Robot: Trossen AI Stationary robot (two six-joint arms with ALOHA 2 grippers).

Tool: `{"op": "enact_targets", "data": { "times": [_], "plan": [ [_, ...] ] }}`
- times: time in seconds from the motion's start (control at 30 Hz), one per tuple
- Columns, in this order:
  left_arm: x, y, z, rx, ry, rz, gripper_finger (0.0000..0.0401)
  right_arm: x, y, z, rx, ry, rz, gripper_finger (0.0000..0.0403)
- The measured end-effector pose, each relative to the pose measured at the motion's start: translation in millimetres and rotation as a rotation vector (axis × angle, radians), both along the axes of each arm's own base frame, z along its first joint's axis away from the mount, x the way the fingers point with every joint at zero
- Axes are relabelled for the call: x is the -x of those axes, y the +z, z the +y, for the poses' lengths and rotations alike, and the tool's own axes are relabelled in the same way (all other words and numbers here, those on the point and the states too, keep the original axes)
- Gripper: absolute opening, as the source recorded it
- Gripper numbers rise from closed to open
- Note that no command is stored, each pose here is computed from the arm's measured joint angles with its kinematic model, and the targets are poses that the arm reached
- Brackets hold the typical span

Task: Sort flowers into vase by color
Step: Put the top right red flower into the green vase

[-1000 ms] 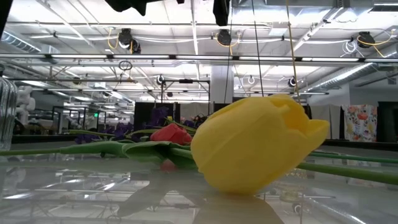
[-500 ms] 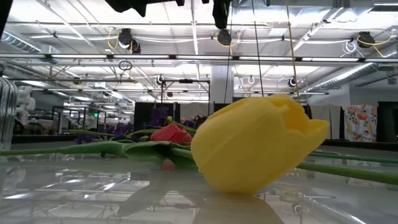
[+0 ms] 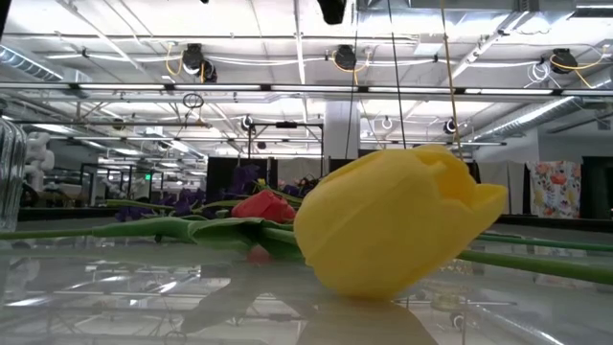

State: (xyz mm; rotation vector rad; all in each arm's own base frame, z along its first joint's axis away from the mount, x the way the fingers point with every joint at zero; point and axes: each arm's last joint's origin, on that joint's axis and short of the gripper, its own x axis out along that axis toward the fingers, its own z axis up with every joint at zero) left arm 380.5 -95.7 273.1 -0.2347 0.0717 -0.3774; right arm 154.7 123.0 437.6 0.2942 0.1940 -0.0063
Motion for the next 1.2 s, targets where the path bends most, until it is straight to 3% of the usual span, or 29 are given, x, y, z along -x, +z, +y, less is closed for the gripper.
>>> {"op": "enact_targets", "data": {
  "times": [0.3, 0.63, 1.2],
  "plan": [
    [12, 7, -8, 0.003, 0.042, 0.08, 0.0234, 31, 4, 0, -0.108, 0.002, -0.01, 0.0],
    [27, 3, -49, -0.01, 0.038, 0.121, 0.0235, 46, 3, 16, -0.269, 0.072, 0.007, 0.0],
    [42, 4, -81, -0.037, 0.134, 0.102, 0.0235, 48, -26, 51, -0.174, 0.006, 0.097, 0.0]
  ]
}}
